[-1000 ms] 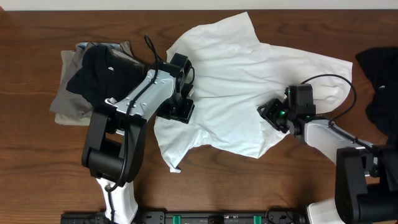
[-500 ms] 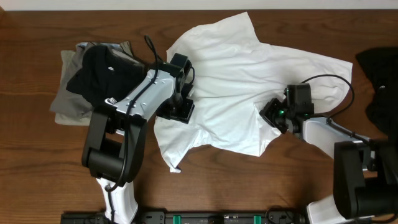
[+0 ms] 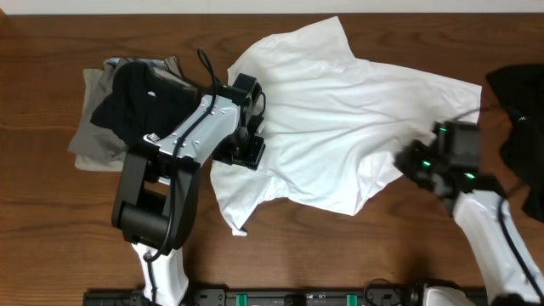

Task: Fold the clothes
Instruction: 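Drag the grasped fabric rightward with the right gripper to smooth the shirt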

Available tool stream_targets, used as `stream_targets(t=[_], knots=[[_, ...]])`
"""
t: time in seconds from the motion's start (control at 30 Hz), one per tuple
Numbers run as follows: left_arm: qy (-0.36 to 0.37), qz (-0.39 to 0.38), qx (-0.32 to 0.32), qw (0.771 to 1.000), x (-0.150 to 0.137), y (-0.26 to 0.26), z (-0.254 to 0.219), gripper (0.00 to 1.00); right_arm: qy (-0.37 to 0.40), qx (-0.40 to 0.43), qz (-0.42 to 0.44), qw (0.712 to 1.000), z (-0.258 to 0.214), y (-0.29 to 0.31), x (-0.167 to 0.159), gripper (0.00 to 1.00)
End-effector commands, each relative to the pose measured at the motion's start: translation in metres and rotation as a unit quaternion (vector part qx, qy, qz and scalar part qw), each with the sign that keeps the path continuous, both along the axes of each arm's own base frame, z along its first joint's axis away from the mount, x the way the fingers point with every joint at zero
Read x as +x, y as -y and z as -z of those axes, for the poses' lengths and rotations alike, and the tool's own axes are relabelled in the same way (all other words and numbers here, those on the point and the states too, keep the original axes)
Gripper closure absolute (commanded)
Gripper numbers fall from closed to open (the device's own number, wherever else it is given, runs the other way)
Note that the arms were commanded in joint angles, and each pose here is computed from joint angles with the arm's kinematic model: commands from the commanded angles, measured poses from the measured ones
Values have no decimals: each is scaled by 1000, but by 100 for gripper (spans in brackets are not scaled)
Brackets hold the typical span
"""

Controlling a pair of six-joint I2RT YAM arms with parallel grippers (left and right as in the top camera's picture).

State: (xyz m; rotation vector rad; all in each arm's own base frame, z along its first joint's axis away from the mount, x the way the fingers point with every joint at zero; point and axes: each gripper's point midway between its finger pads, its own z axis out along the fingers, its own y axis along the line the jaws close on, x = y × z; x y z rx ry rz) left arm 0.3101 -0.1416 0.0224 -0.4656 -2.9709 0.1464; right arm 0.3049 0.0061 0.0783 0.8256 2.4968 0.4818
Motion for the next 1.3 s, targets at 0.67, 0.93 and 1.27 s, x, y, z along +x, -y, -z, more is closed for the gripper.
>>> stream_targets(t=[0.67,0.93,1.27], knots=[[-18,-8,13,1000,-9,-6,-2,40,-132,-253,260,922,-24,181,-127,99],[-22,-8,14,1000,-10,-7,-2,40,-136,-224,310,914,-22,192,-141,67],[-21,-8,14,1000,-10,-7,-9,40,-3,-91,218,972,-22,164,-69,65]])
